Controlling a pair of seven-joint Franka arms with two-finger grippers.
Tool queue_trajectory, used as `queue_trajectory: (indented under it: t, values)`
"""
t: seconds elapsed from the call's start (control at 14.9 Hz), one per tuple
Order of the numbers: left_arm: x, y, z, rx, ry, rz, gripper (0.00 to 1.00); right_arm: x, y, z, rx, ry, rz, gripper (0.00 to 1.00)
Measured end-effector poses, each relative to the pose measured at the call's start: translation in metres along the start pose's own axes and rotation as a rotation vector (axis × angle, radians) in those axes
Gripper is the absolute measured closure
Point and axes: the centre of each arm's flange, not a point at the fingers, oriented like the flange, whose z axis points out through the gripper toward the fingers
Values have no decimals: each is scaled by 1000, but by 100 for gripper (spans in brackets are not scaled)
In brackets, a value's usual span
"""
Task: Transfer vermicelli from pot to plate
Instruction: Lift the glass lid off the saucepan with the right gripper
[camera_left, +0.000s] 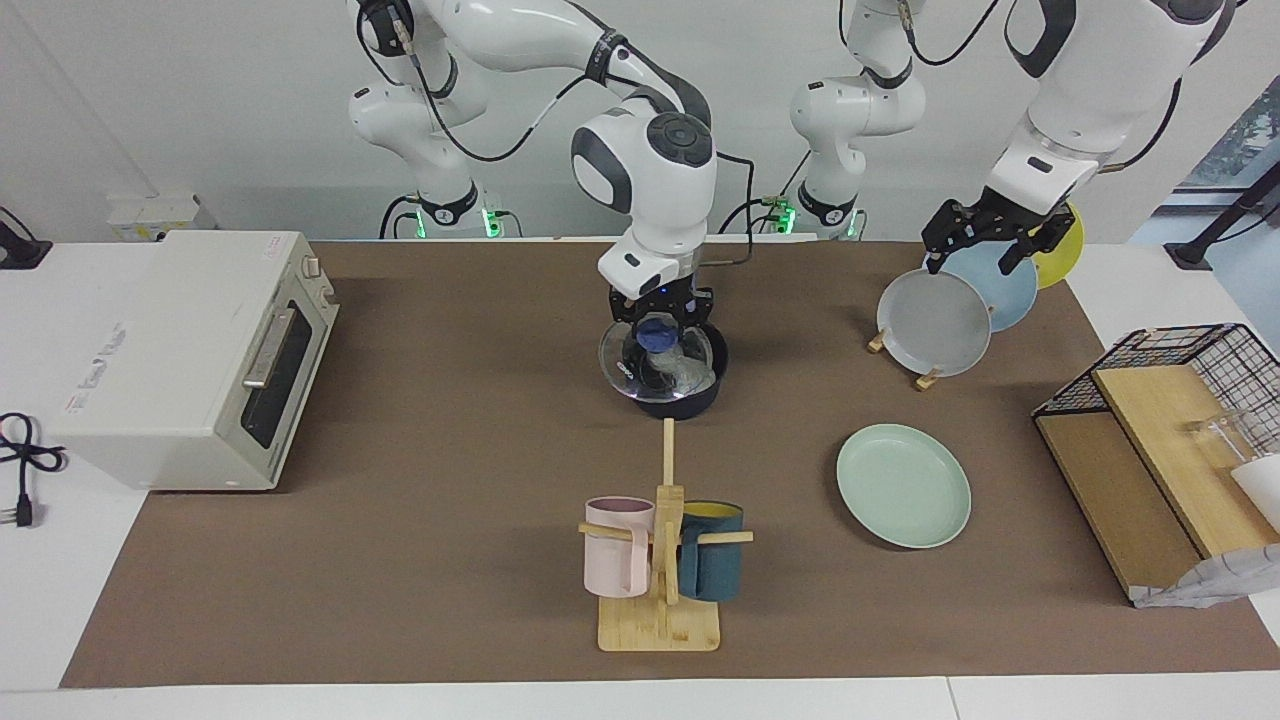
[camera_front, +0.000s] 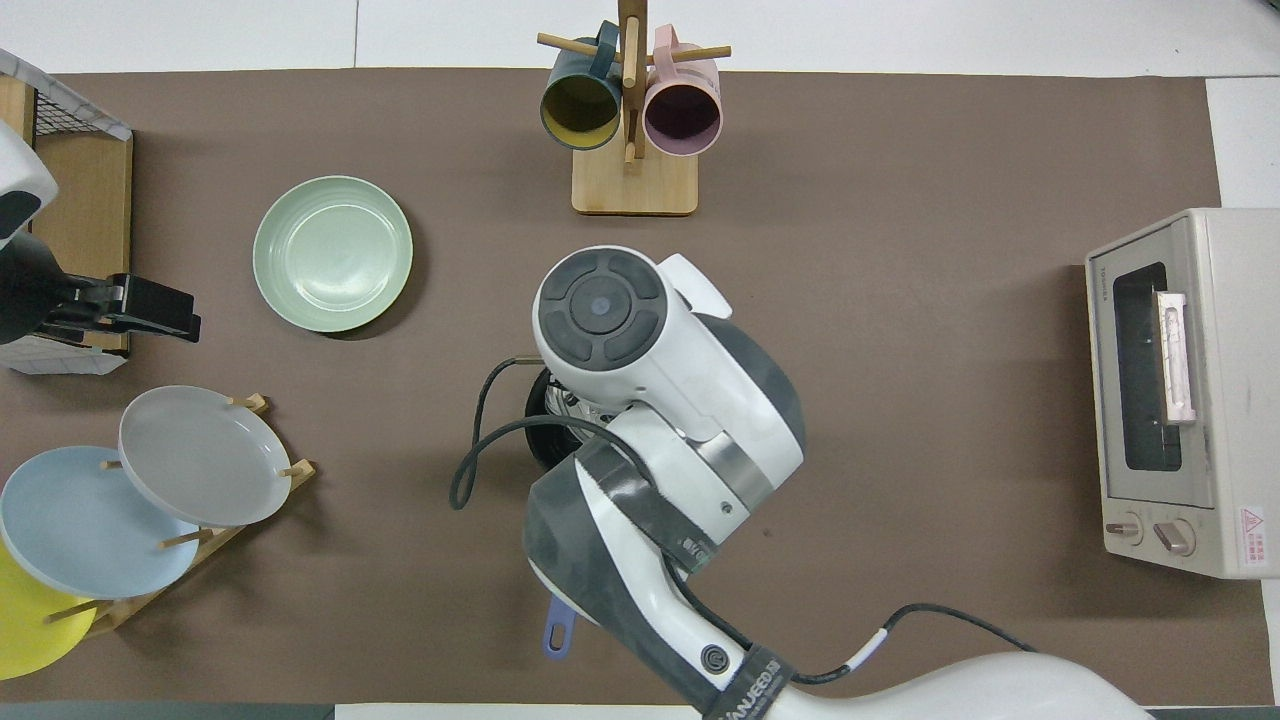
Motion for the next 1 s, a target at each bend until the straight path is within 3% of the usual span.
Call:
queue_trajectory:
  t: [0.67,1.0]
  values:
    - [2,10,-2,-6,25,16,0,99,179,-12,-13,-46,-194,34]
    - [1,40,8,-7,16,47,0,124,257,13,-3,-62,-276,34]
